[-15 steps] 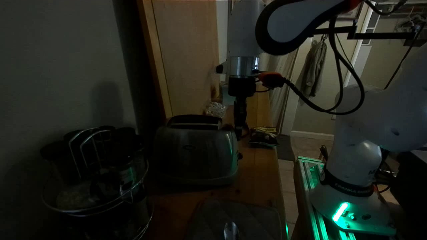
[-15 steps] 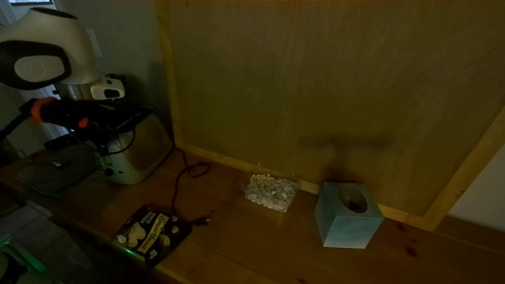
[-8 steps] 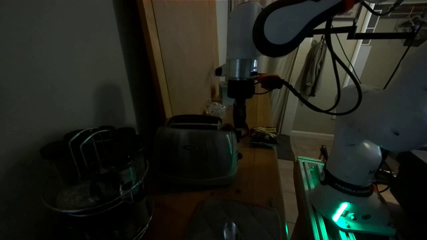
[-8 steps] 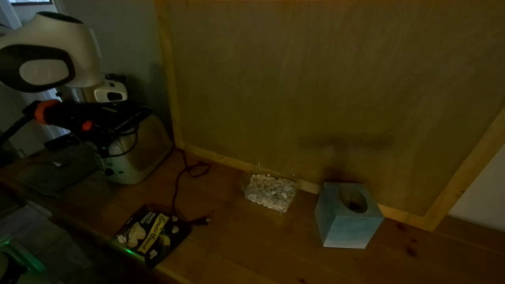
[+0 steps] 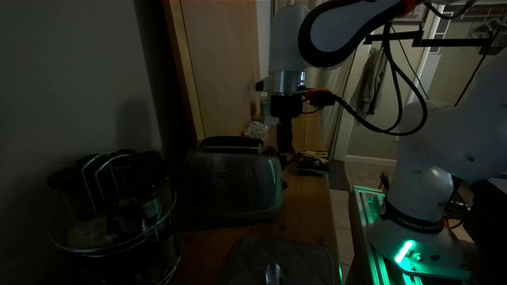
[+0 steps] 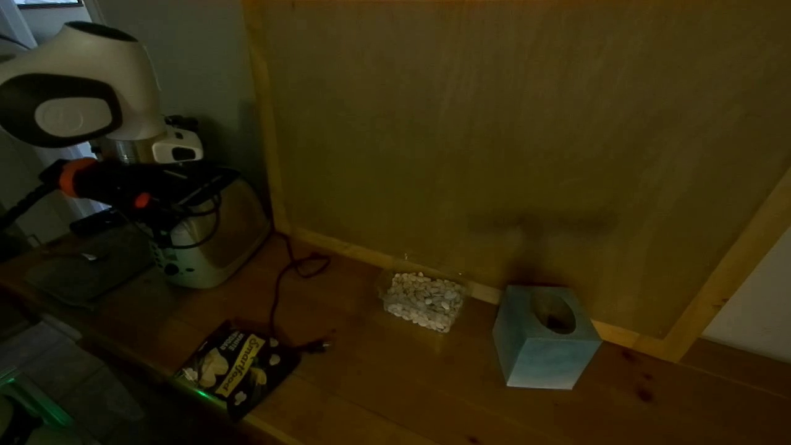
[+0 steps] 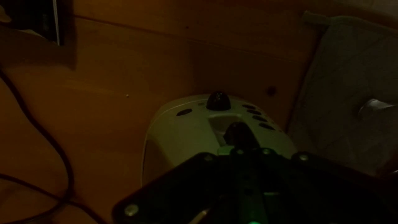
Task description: Push down the switch of the toaster
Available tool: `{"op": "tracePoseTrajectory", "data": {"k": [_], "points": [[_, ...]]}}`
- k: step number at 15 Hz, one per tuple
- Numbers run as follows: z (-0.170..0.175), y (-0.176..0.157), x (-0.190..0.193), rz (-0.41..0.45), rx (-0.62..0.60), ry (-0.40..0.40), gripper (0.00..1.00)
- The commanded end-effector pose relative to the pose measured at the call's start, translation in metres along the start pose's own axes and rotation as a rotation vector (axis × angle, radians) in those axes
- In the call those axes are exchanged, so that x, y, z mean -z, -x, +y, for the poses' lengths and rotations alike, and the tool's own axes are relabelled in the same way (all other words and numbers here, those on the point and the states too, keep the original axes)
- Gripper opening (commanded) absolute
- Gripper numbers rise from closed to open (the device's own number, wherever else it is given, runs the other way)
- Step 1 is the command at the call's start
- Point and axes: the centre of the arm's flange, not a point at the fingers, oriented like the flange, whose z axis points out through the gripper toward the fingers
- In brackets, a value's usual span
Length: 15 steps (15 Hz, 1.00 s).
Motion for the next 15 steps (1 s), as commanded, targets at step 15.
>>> {"op": "tracePoseTrajectory", "data": {"k": [15], "points": [[0.008, 0.011, -0.017, -0.032, -0.036, -0.014, 0.00]]}}
